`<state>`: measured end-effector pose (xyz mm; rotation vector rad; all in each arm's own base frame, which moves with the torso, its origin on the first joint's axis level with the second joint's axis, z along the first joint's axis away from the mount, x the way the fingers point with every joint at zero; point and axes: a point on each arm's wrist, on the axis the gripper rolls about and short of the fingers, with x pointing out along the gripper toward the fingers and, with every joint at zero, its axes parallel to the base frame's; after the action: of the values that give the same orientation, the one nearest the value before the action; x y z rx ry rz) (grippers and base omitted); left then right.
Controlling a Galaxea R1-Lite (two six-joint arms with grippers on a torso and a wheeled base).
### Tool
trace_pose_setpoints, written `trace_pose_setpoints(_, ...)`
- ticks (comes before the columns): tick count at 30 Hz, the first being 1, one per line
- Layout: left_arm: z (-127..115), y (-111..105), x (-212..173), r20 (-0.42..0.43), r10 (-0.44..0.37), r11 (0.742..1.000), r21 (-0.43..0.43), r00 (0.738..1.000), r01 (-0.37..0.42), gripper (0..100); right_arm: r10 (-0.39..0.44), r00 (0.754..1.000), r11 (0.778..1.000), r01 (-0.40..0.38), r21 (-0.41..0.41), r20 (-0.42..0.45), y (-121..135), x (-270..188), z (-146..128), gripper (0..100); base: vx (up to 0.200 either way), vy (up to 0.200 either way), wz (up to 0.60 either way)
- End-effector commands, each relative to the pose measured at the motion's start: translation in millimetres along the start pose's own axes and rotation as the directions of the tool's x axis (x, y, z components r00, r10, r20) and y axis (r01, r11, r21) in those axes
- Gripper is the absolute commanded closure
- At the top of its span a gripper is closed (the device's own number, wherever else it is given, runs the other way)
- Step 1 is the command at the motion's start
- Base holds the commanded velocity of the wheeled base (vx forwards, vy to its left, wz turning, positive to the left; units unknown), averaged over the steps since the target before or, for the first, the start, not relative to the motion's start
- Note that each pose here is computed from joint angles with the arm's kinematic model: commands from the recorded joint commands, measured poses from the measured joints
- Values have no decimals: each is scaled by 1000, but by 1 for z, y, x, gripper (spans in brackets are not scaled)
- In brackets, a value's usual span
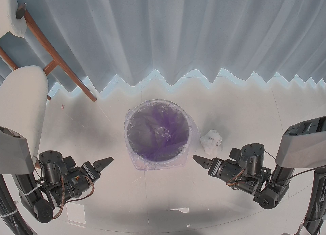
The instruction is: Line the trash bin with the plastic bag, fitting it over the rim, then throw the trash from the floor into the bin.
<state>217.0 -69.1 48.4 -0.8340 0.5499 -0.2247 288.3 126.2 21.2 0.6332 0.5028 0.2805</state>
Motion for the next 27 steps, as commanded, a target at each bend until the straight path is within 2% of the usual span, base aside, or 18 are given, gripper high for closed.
trace_pose_setpoints(1, 14, -27, -13, 76, -135, 979, -141, 988, 145, 0, -15, 998, 1000, 16, -9, 63, 12, 23, 10, 0, 0, 0, 0)
trace_pose_setpoints(3, 18, -35, -22, 98, -180, 963, -183, 979, 195, 0, -34, 997, 999, 35, -8, 74, 17, 30, 17, 0, 0, 0, 0)
trace_pose_setpoints(5, 22, -45, -37, 126, -245, 931, -247, 961, 270, 0, -45, 997, 999, 45, -1, 69, 31, 34, 33, 0, 0, 0, 0)
trace_pose_setpoints(6, 22, -46, -38, 126, -250, 928, -250, 960, 275, 0, -46, 997, 999, 46, -1, 68, 32, 35, 34, 0, 0, 0, 0)
trace_pose_setpoints(7, 19, -55, -52, 112, -313, 898, -287, 943, 332, 0, -72, 997, 997, 71, 8, 40, 42, 38, 45, 0, 0, 0, 0)
trace_pose_setpoints(8, 18, -56, -54, 108, -319, 896, -289, 942, 336, 0, -79, 996, 997, 78, 9, 32, 43, 39, 47, 0, 0, 0, 0)
trace_pose_setpoints(9, 9, -56, -65, 67, -339, 894, -289, 938, 343, 0, -102, 995, 995, 102, 2, 6, 52, 43, 55, 0, 0, 0, 0)
trace_pose_setpoints(11, 2, -57, -73, 33, -354, 892, -288, 935, 348, 0, -142, 990, 990, 141, -13, -24, 60, 47, 61, 0, 0, 0, 0)
trace_pose_setpoints(13, 4, -58, -77, 53, -356, 892, -277, 933, 356, 0, -181, 983, 983, 179, -41, -42, 68, 52, 69, 0, 0, 0, 0)
trace_pose_setpoints(18, 9, -56, -82, 117, -323, 919, -198, 939, 340, 0, -167, 985, 983, 164, -78, -43, 86, 57, 80, 0, 0, 0, 0)
trace_pose_setpoints(19, 10, -55, -82, 137, -311, 929, -168, 941, 331, 0, -174, 983, 981, 168, -100, -55, 89, 59, 80, 0, 0, 0, 0)
trace_pose_setpoints(21, 11, -56, -83, 157, -305, 931, -156, 939, 329, 0, -201, 976, 974, 191, -124, -78, 88, 60, 79, 0, 0, 0, 0)
trace_pose_setpoints(26, 13, -59, -90, 202, -320, 924, -149, 926, 351, 0, -266, 953, 955, 241, -171, -145, 86, 62, 66, 0, 0, 0, 0)
trace_pose_setpoints(27, 15, -61, -95, 216, -337, 917, -145, 916, 371, 0, -281, 947, 951, 252, -179, -157, 84, 64, 61, 0, 0, 0, 0)
